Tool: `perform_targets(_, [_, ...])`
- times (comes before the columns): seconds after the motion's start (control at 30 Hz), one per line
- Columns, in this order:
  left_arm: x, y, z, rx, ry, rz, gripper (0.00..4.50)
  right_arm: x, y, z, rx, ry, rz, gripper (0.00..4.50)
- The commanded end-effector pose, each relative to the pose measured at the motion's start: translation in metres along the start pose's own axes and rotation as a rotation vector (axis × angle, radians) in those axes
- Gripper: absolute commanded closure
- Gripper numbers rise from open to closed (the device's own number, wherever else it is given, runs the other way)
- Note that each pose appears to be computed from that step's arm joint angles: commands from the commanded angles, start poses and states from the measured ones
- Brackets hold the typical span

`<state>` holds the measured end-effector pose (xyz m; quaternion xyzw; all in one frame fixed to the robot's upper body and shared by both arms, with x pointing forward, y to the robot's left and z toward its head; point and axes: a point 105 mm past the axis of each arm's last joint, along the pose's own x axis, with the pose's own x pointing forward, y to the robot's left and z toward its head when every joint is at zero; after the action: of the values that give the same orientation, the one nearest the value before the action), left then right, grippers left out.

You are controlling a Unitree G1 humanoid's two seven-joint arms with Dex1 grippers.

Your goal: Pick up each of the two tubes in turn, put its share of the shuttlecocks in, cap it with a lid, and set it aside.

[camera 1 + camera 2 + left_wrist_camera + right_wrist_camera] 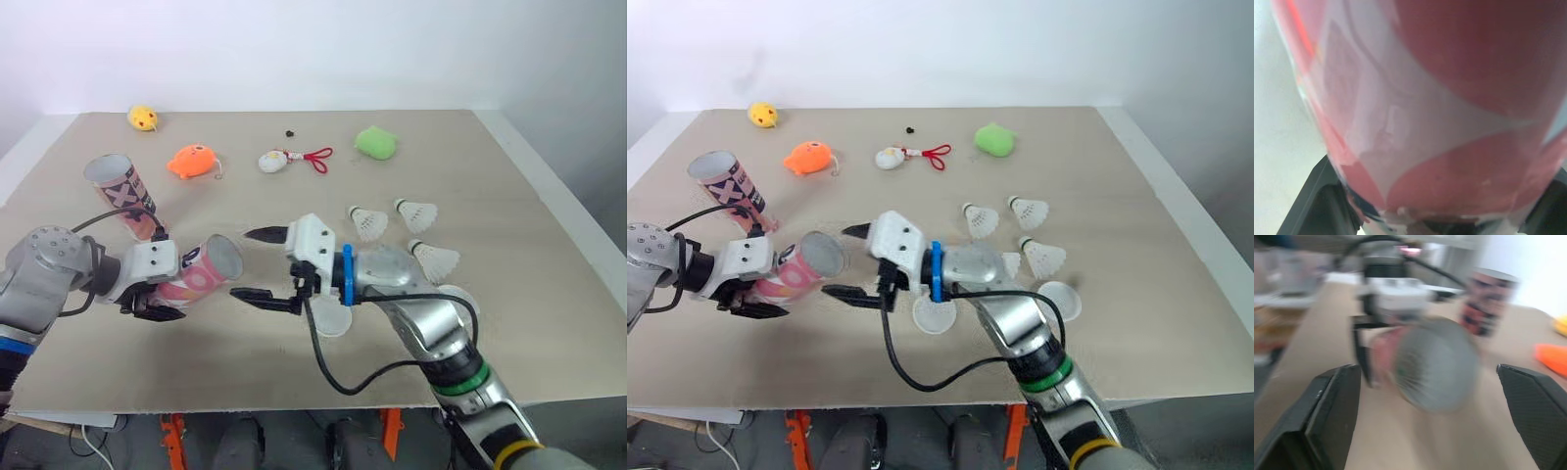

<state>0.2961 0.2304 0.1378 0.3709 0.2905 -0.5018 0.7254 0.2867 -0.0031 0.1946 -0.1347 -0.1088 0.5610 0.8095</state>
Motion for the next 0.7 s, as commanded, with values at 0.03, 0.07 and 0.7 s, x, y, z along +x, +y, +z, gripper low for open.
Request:
perform_targets(0.03, [0.01, -0.006, 0.0, 0.007, -0.01, -0.036, 1.32, -0.04, -0.029, 0.014, -0.105, -0.025, -0.361, 0.04])
perform_targets(0.07, [0.01, -0.005, -0.001, 0.006, -0.01, -0.036, 1.32, -0.052, -0.032, 0.01, -0.095, -0.008, -0.451, 0.04])
perform_targets(0.7, [0.023, -0.006, 0.003, 0.018, -0.041, -0.069, 1.32, -0.152, -0.006, -0.069, 0.249, 0.299, -0.888, 0.04])
